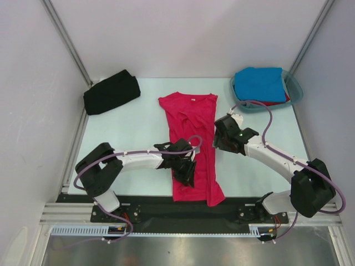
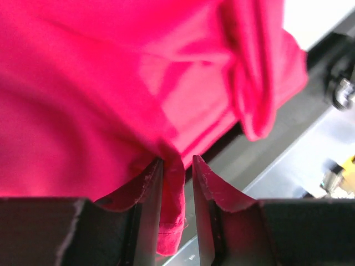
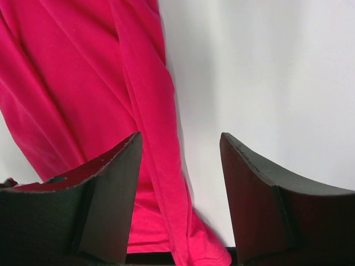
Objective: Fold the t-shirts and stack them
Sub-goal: Fold the tshirt
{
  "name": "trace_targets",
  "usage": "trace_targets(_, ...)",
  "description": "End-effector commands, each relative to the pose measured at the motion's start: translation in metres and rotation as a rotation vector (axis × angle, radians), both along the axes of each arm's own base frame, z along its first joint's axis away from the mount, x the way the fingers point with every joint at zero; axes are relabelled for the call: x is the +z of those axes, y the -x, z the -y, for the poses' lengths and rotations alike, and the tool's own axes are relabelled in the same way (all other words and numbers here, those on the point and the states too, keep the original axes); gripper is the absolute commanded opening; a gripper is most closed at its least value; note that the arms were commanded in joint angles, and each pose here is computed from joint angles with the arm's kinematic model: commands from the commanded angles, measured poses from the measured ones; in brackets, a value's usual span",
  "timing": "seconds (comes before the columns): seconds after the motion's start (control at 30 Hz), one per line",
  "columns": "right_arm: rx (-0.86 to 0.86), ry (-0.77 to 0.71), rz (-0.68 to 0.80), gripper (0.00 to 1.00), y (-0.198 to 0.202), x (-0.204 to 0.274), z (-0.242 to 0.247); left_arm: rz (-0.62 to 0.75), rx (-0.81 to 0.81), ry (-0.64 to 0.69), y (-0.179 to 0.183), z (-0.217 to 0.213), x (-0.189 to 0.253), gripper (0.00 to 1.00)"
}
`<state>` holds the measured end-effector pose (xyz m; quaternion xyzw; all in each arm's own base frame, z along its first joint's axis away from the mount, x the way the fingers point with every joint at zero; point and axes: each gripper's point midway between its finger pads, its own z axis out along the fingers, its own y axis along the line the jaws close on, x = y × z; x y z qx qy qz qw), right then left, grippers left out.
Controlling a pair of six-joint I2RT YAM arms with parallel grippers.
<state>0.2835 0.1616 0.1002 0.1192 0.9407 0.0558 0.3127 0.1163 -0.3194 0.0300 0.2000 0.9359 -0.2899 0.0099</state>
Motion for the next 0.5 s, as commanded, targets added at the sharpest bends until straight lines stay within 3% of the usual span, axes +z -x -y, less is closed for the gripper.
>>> trace_targets(0.0,0.005,-0.004,0.004,0.63,-0.001,-0.001,-0.002,-0.012,-0.107,0.155,0.015,0.025,0.032,0.33)
trace_targets(0.23,0.011,-0.003,-0.005,0.63,-0.001,-0.005,-0.004,-0.076,-0.24,0.272,0.044,0.07,0.052,0.33)
trace_targets(0.4,0.01,0.004,-0.005,0.63,-0.001,-0.006,-0.002,-0.078,-0.258,0.189,0.051,0.071,0.033,0.33)
trace_targets(0.47,0.006,0.011,-0.004,0.63,-0.001,-0.006,0.0,-0.004,-0.227,0.112,0.039,0.062,0.027,0.33)
